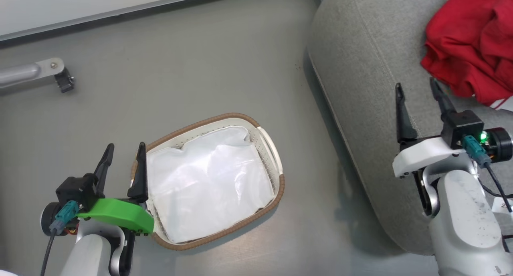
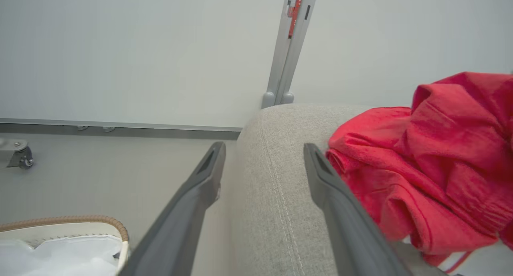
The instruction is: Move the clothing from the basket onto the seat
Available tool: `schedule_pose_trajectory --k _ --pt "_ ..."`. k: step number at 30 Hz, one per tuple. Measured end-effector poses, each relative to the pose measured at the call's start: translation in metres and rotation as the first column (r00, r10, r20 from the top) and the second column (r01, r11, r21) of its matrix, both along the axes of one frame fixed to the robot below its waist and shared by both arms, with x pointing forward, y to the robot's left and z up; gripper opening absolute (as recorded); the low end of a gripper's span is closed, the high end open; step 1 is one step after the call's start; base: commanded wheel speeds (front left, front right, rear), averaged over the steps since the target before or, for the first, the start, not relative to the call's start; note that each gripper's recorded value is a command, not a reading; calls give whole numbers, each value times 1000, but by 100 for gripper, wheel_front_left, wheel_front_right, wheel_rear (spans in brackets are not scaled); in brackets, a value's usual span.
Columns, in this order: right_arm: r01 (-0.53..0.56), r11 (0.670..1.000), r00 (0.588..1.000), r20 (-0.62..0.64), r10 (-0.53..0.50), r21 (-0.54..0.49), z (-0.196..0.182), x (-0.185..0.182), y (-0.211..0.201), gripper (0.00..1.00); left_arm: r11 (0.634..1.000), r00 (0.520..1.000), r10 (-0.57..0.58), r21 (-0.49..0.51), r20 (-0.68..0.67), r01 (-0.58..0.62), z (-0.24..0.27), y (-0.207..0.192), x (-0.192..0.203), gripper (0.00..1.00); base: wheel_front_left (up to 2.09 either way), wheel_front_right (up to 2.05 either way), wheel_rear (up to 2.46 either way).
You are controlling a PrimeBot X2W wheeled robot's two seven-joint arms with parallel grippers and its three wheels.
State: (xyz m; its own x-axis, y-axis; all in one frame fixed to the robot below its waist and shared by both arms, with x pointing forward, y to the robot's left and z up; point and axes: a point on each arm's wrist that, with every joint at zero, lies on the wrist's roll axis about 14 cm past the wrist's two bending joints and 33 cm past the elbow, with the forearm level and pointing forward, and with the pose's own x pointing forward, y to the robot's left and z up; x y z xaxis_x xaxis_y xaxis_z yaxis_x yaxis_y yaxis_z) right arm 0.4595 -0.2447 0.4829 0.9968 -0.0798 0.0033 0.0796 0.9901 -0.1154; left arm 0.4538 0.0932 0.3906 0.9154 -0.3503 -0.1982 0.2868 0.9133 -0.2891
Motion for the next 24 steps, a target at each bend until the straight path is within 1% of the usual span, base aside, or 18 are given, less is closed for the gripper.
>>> schedule_pose_trajectory --k 5,11,15,24 --pt "-121 990 993 19 120 71 1 11 46 100 993 994 106 52 19 -106 7 38 -7 100 0 0 0" --pt "-205 971 979 31 202 125 3 11 81 100 974 979 201 103 36 -203 14 72 -25 100 0 0 0" --pt "-235 960 972 34 233 151 3 4 94 100 960 970 238 141 47 -243 17 88 -39 100 0 0 0" --pt "-254 948 967 15 256 192 -3 -19 105 100 942 955 293 157 56 -298 23 105 -66 100 0 0 0"
